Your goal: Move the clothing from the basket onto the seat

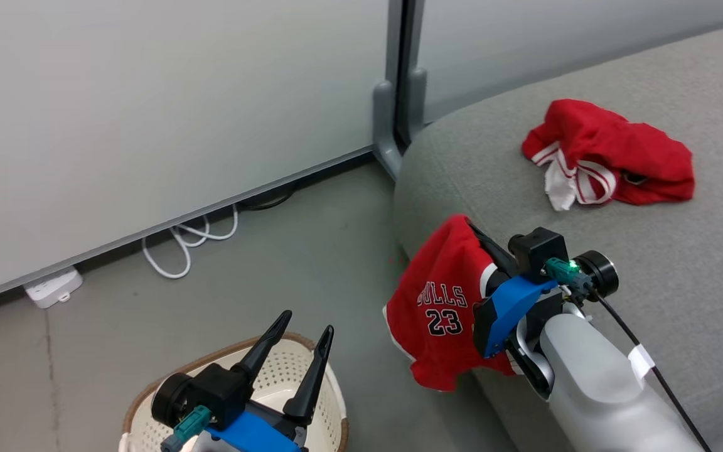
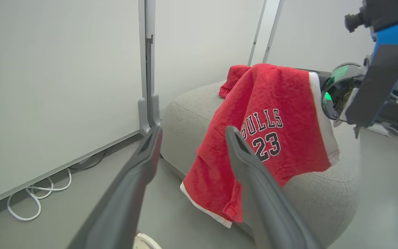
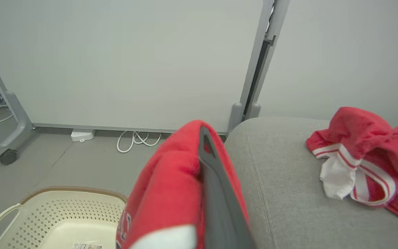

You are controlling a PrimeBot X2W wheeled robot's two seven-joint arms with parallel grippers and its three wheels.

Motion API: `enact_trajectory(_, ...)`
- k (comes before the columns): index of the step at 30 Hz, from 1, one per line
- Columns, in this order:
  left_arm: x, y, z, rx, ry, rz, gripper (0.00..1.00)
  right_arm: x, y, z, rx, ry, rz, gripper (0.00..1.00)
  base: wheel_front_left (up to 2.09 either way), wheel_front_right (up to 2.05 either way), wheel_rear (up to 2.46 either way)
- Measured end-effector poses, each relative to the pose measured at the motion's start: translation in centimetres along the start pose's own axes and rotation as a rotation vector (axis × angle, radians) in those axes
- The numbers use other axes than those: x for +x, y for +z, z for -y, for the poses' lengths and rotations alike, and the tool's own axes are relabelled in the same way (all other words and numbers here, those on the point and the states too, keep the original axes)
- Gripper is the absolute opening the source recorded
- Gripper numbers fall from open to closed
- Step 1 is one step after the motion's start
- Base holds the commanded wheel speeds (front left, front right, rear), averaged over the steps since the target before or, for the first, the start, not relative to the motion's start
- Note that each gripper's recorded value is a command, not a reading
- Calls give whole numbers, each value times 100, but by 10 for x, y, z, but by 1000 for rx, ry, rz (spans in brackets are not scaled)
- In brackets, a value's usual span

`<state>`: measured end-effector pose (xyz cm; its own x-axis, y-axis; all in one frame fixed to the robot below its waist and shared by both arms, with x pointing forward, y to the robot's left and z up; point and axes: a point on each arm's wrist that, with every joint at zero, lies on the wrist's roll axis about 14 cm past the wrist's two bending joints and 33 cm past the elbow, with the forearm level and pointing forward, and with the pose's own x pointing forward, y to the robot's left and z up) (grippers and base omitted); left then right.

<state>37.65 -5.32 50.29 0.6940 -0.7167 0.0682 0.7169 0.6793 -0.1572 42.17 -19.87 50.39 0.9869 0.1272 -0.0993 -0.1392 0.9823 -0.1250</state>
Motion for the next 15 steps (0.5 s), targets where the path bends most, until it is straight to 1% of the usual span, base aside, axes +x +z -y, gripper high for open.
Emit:
enact_trajectory(7,21,-8,29,-3,-114,-20,100,-28,-6,37,15,-114,-11,0,0,0,0)
enact_trajectory(15,36,-17,55,-13,-206,-38,100,-53,-18,61,31,-199,-37,0,0,0,0)
